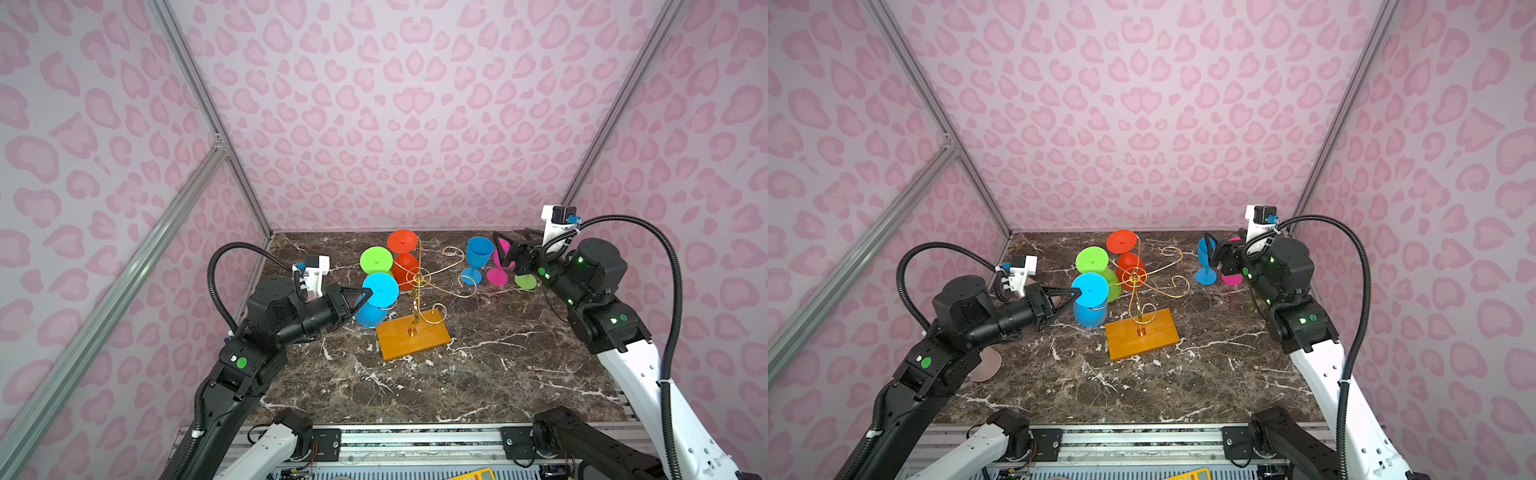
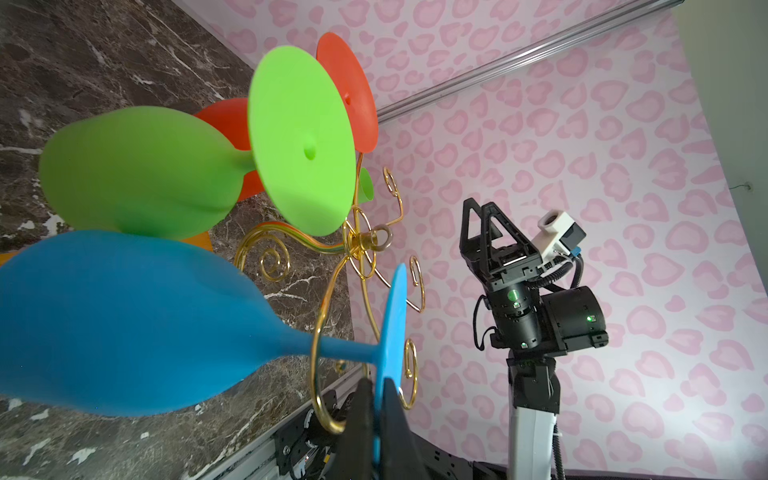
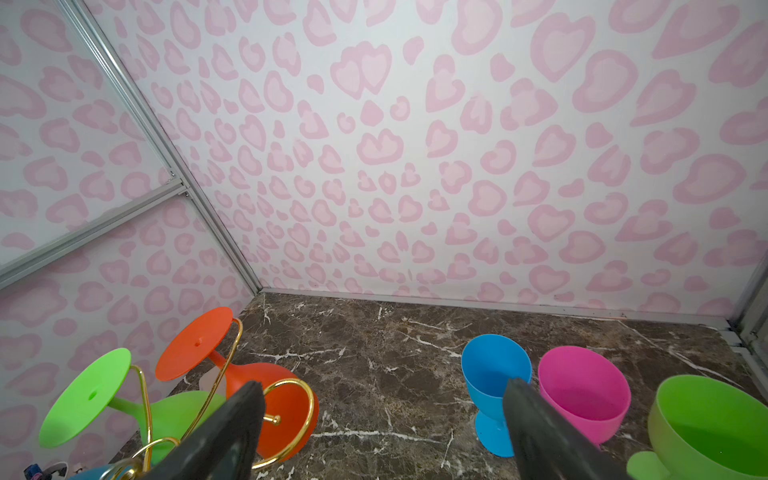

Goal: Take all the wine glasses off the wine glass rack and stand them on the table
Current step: 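Close the left gripper on the cyan glass stem, then slide the cyan glass off the rack arm with the left gripper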

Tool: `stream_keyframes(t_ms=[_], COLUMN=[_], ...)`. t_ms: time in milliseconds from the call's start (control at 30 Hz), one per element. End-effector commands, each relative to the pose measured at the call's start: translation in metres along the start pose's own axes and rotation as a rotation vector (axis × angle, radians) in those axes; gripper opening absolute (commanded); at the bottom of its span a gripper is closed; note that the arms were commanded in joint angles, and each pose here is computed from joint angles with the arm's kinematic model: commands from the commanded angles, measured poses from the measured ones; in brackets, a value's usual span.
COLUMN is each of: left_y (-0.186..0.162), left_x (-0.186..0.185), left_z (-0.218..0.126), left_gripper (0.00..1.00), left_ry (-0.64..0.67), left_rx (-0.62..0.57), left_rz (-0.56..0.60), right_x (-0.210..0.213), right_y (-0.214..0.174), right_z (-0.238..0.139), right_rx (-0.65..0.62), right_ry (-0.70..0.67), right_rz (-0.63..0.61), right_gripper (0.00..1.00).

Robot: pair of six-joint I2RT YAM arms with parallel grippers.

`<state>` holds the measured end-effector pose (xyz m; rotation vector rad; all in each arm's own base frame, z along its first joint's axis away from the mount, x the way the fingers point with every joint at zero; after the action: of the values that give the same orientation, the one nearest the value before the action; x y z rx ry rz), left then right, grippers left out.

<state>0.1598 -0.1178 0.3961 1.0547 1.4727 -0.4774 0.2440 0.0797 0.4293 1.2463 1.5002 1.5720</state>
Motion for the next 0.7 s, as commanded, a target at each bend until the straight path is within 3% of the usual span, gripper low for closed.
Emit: stream_keyframes(t_ms=[0,667], left_y=[0.005,0.002], left_x=[-0.012,-0.009], left_z=[0.001,0.02], left_gripper=[0.03,0.03], left_ry=[-0.06,-0.096], left_rx=[-0.019,0.091], left_rz=[0.04,0.026], right_x=[-0.001,-0.002], right_y=[-0.001,-0.002], right_z=[0.0,-0.005], right_rx=[-0.001,0.001], right_ry=[-0.006,-0.027], right_rz=[-0.008,-0.018], right_gripper=[0.91,0.92])
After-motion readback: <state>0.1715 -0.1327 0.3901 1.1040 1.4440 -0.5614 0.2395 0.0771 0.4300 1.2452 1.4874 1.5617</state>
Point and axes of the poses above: each gripper's point midway between its finger pads, its own z axis out along the fingers, its own x axis along the line the jaws close on, y = z × x, the point moved 9 cm from there along -z, back along the fingers, and after that the axes turned 4 degrees about -z, right-handed, at the moved point
